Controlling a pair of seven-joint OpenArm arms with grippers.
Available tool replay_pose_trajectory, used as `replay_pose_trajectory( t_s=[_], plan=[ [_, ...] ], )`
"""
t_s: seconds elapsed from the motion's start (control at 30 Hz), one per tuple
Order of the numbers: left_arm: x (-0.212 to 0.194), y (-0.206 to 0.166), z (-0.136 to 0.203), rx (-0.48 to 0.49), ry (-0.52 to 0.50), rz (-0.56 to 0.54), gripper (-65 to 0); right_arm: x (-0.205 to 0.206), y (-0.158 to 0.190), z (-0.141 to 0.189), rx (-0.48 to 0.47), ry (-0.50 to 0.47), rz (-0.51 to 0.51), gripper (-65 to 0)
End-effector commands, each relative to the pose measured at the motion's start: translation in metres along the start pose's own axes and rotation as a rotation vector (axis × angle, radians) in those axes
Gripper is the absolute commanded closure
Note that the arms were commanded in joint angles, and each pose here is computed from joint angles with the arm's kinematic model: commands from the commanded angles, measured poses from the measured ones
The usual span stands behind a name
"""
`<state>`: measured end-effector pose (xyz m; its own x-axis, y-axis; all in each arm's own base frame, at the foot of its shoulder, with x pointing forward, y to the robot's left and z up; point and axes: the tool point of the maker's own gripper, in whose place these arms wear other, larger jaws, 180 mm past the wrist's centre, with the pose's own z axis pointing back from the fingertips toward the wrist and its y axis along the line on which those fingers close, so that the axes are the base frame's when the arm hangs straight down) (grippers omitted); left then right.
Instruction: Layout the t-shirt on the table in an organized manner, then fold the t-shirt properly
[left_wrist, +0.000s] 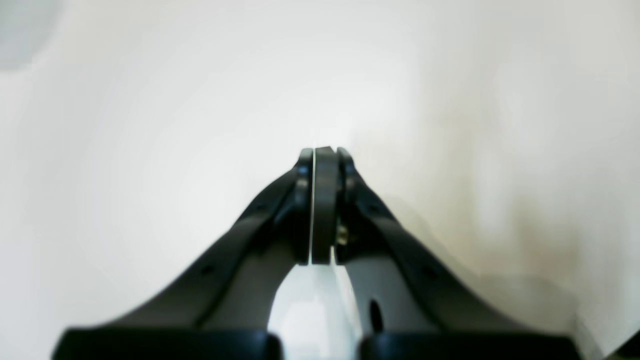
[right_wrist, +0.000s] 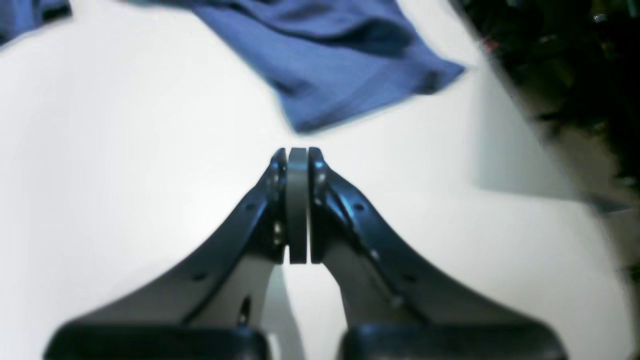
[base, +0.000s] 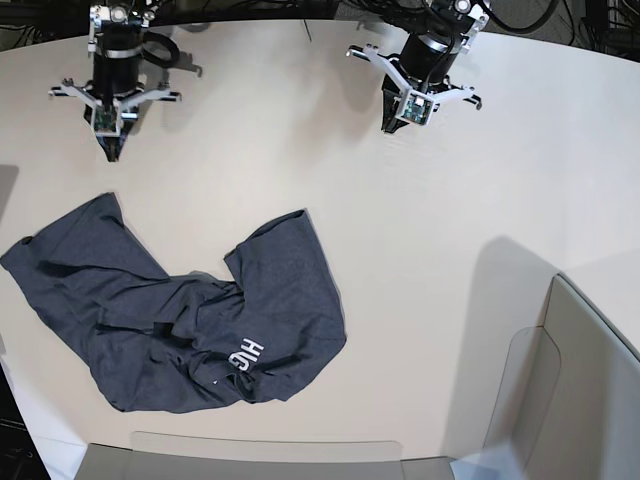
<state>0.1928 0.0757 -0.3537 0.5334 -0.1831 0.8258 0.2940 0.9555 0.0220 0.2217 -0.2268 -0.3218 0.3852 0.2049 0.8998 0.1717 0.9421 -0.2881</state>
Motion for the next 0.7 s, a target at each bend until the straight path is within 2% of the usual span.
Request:
replay_pose_trajectory(
  t_s=[0.0,0.1,0.2,0.33,0.53,0.67],
  plan=[
    [0.015,0.002,0.001,0.008,-0.054,0.001,-4.4,0.014,0.003,-0.01,-0.021,-0.027,-0.031,-0.7],
    [0.032,0.007,-0.007,0.017,-0.098,-0.011,-12.2,0.033,0.023,-0.035,-0.013,-0.009,-0.121,-0.7],
    [0.036,0.009,-0.01,0.021,-0.1,-0.016,-18.6,0.068,0.037,-0.056,0.012,-0.051,-0.164,-0.7],
    [0.038,0.012,-0.015,0.026,-0.079,-0.021,-18.0,0.117,0.052,-0.078,0.055,-0.103,-0.189,-1.6],
    [0.037,0.012,-0.015,0.028,-0.073,-0.02,-18.2,0.167,0.092,-0.107,0.157,-0.09,-0.191,-18.4],
    [0.037,0.013,-0.015,0.029,-0.073,-0.02,-18.2,0.185,0.129,-0.122,0.234,-0.124,-0.153,-18.9]
  ],
)
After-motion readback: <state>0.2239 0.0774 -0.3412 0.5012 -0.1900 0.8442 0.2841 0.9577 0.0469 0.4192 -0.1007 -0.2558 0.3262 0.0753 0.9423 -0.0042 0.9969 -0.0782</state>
